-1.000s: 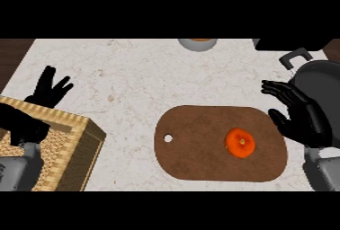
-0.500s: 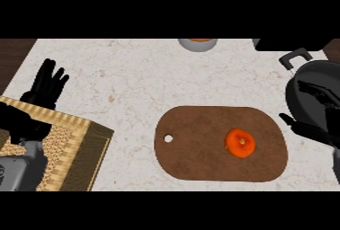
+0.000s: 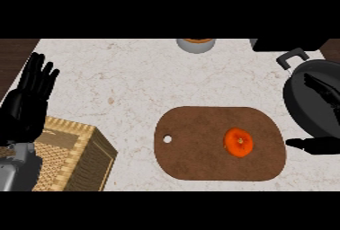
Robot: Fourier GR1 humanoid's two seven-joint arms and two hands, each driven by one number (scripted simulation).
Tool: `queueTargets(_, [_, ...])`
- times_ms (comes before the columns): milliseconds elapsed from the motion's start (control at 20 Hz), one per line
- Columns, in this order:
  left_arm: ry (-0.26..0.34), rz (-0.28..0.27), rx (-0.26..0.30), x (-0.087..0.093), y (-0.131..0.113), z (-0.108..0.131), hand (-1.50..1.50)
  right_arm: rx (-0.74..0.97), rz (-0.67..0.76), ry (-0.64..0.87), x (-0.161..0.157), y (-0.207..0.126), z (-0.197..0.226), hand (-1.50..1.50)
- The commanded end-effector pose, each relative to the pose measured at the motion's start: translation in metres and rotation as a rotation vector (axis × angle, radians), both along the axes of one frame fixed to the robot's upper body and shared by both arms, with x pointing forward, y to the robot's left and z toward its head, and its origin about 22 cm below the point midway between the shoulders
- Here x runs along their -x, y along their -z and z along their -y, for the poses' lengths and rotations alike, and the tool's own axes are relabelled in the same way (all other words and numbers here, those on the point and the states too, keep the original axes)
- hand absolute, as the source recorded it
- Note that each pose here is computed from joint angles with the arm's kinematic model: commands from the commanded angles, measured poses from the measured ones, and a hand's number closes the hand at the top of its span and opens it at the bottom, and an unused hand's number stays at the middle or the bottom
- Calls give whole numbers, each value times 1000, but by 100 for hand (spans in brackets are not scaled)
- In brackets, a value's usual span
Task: Pick the squash from the cutting board and place it in the pot
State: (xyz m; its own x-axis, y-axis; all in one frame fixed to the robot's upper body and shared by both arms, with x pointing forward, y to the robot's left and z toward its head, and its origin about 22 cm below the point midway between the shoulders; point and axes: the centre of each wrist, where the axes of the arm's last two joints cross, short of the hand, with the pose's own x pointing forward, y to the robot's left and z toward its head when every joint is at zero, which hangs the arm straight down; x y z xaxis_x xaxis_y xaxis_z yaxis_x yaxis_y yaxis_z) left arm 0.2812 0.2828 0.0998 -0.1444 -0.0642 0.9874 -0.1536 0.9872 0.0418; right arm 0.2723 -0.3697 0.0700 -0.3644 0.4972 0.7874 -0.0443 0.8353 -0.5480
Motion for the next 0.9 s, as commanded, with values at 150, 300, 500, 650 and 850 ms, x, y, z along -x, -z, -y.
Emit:
queueTargets(150, [-19, -99, -27, 4, 18, 6, 0, 358, -262, -118, -8, -52, -21, -150])
queueTargets(300, [-17, -116, -22, 5, 27, 0, 0, 460, -336, -184, -3, -59, -53, -150])
queueTargets(500, [-18, -94, -19, -2, 21, 14, 0, 569, -432, -200, -1, -64, -86, -150])
queueTargets(650, [-9, -98, 1, 1, 9, 14, 0, 554, -483, -213, 5, -52, -114, -150])
queueTargets(850, [-3, -103, -38, 8, 15, 15, 0, 548, -510, -215, 11, -56, -135, -150])
